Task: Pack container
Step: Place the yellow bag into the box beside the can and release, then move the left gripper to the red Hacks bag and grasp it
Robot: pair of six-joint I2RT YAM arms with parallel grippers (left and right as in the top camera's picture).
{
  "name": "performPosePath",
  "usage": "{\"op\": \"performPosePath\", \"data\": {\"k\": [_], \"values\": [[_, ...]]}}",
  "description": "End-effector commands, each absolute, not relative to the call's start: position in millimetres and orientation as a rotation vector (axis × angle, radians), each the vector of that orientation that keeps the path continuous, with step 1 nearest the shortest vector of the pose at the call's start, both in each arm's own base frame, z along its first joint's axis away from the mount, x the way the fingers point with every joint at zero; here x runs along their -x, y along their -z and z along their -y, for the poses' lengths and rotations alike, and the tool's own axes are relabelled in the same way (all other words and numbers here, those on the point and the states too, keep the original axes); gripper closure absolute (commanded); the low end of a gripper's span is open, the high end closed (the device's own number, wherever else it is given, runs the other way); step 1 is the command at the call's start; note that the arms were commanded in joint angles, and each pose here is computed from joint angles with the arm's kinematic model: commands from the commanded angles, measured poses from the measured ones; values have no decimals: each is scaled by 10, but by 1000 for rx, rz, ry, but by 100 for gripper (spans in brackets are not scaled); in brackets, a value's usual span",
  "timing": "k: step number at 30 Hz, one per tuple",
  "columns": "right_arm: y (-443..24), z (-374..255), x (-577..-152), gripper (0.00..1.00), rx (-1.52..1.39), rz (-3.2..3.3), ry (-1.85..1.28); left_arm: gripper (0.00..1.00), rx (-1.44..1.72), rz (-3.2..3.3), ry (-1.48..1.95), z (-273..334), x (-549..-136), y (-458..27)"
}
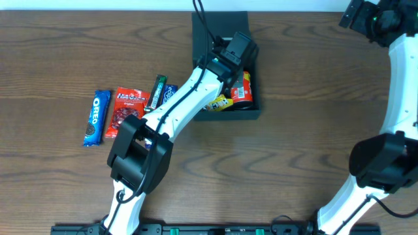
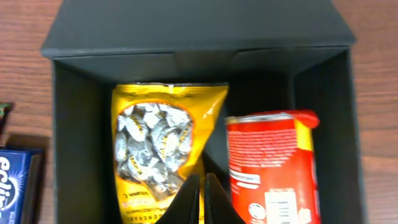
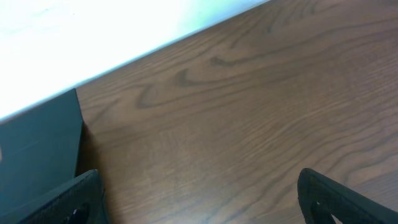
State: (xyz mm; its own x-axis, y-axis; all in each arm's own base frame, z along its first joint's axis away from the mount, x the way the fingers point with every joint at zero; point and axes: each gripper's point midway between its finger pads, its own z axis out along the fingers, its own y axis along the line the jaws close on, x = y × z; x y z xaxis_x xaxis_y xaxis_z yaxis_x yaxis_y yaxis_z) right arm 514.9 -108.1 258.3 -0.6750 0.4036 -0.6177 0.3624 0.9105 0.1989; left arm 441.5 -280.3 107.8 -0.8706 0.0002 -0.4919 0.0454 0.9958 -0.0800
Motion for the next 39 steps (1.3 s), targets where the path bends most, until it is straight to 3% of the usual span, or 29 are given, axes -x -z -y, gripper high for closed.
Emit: {"op": "performPosePath", "data": {"k": [1,14,21,26,32,39], "values": [[-2531,1097,-5160,1,-558,-2382,-80,95,-32,-2659,64,2659,-4396,-938],[-2531,1098,-5160,1,-558,-2382,-80,94,-74,-2857,117,2761,-4213,-137],[-2534,1098,-5163,1,-549,-2382,-77,94,-80,-2839,141,2797,-4271,-132],[-2545,1101,-5175,1,-548,-2375,-77,94,-76,-2780,185,2818,-4339,-427],[-2562,1105,-5195,1,-545,-2365,-77,94,-17,-2620,269,2743,-4550,-1114],[-2562,1105,-5195,1,-545,-2365,-77,94,141,-2421,186,2157,-4754,-1957]]}}
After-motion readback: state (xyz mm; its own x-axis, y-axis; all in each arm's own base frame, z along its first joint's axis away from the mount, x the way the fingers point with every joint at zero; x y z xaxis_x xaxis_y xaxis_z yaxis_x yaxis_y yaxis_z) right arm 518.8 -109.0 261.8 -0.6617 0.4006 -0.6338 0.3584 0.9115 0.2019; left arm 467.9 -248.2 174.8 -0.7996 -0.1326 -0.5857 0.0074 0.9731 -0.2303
